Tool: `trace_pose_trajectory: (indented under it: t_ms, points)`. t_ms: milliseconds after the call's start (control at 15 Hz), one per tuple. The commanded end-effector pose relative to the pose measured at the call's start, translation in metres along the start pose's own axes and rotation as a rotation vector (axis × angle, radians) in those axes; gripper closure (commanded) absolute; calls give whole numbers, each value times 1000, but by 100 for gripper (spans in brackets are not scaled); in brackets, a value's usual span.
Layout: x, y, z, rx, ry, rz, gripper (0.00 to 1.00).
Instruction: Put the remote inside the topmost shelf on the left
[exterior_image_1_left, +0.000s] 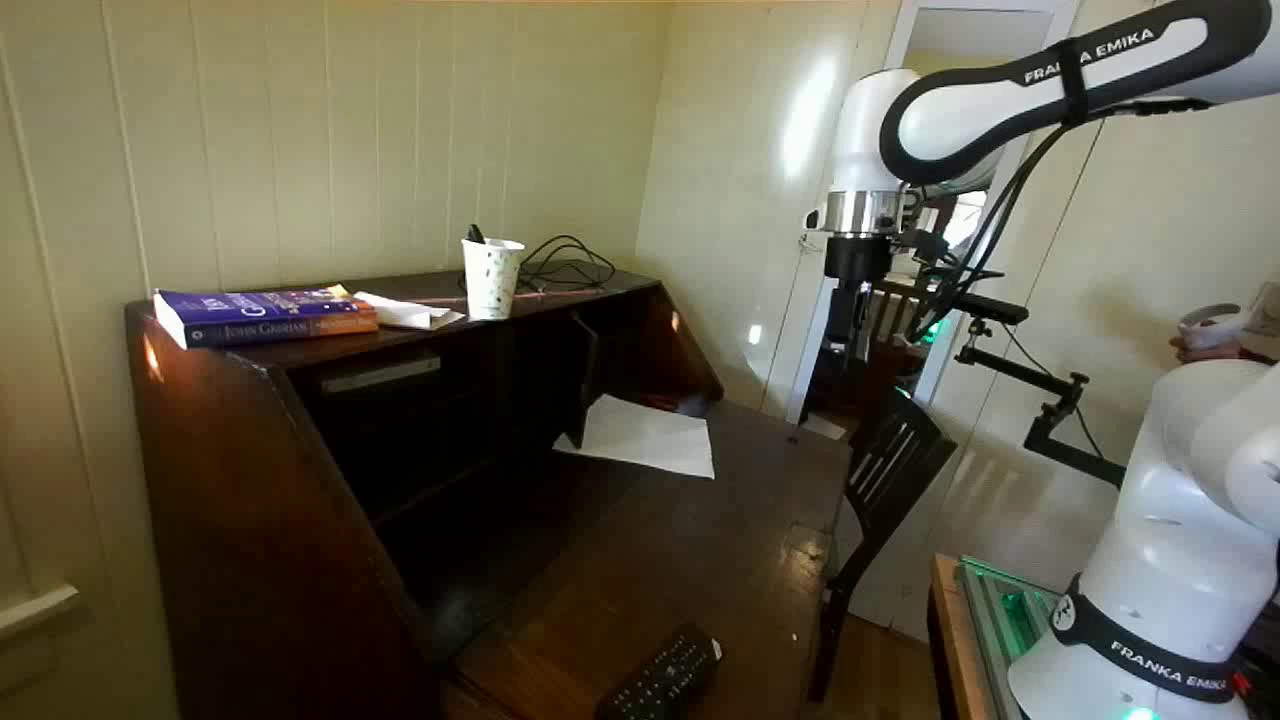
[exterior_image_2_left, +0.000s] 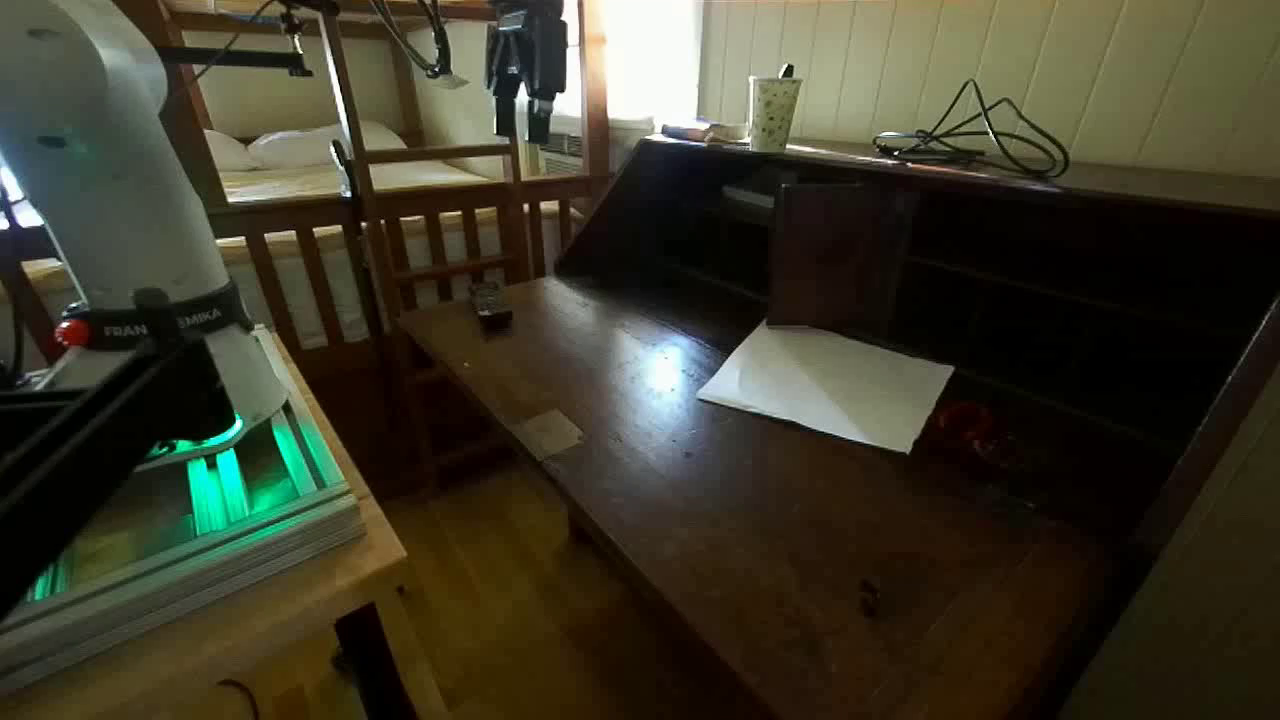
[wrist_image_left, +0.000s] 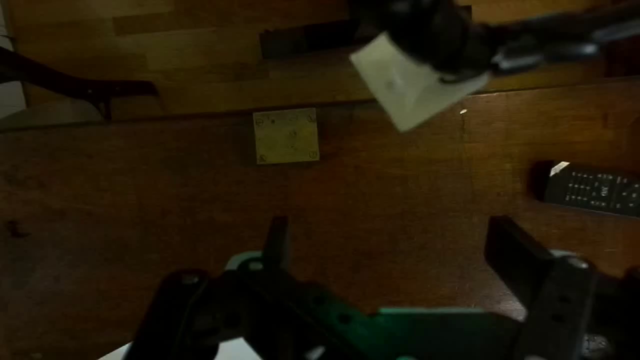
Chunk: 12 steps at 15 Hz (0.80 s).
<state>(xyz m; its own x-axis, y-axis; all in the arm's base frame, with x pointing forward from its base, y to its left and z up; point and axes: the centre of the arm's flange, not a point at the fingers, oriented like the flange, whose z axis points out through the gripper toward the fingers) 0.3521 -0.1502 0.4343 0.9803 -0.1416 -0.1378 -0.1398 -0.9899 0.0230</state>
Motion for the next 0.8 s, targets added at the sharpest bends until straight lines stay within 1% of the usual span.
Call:
trace_pose_trajectory:
  t_ms: [0,267,333,400,467,733]
  points:
    - [0,0,0,0,0,0,0]
    - [0,0,0,0,0,0,0]
    - [1,-6,7,-41,-1,-38,0]
    - [1,-18,18,-89,-20,-129,0]
    - [1,-28,25,-92,-36,-175,0]
    - [5,-83,75,-144,-119,-359,0]
